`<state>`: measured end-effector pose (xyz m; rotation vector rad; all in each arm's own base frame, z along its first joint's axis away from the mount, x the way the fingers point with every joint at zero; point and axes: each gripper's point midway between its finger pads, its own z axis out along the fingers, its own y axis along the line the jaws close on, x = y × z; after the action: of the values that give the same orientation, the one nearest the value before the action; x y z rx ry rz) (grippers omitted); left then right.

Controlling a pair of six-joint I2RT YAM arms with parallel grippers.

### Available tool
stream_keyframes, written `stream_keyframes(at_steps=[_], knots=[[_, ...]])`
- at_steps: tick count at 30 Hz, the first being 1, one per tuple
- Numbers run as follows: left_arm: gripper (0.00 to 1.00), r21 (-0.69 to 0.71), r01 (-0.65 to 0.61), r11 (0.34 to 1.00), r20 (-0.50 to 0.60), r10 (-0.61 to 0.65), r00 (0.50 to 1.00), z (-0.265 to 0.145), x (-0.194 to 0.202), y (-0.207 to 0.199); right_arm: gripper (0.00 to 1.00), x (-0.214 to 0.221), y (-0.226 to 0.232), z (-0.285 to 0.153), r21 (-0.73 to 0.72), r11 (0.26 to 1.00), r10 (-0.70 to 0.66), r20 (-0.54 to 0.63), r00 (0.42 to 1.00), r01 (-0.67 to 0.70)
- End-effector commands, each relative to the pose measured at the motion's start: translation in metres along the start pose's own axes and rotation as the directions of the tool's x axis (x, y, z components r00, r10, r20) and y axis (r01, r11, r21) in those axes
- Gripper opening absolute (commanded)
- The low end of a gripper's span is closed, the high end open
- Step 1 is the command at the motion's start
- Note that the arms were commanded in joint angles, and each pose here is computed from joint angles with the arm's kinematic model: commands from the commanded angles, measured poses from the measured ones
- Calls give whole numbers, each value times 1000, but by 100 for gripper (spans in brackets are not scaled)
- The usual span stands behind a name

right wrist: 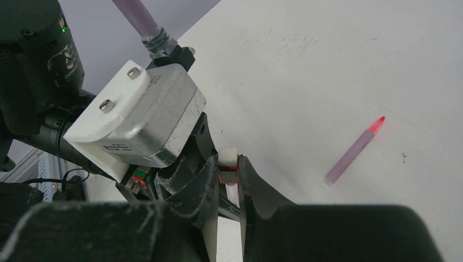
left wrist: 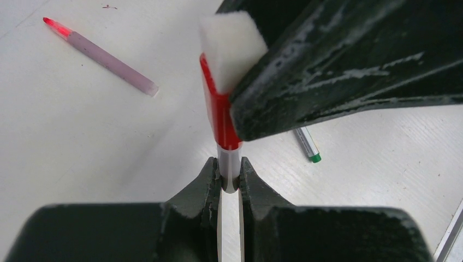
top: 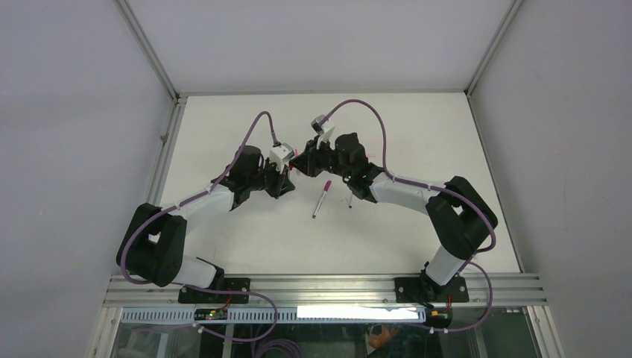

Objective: Insert the pens into the pen caps

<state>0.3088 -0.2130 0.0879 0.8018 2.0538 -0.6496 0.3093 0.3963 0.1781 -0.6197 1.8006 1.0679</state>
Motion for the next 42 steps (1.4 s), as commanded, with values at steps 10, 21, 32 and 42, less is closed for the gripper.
stream_keyframes(at_steps=[10,21,32,42], knots=[[0,-79,-229,970,464,239,853,-36,-147,-9,0,154,21,-34,-24,986,131,-486,864,-163],[0,-128,-206,970,510,242,825,-47,-152,-4,0,161,20,-37,-17,984,145,-500,854,-177],[0,-140,-196,971,528,240,814,-51,-153,-3,0,163,20,-38,-14,984,147,-503,852,-178],[0,-131,-192,973,517,232,824,-46,-147,-2,0,164,18,-37,-4,985,149,-503,852,-175]])
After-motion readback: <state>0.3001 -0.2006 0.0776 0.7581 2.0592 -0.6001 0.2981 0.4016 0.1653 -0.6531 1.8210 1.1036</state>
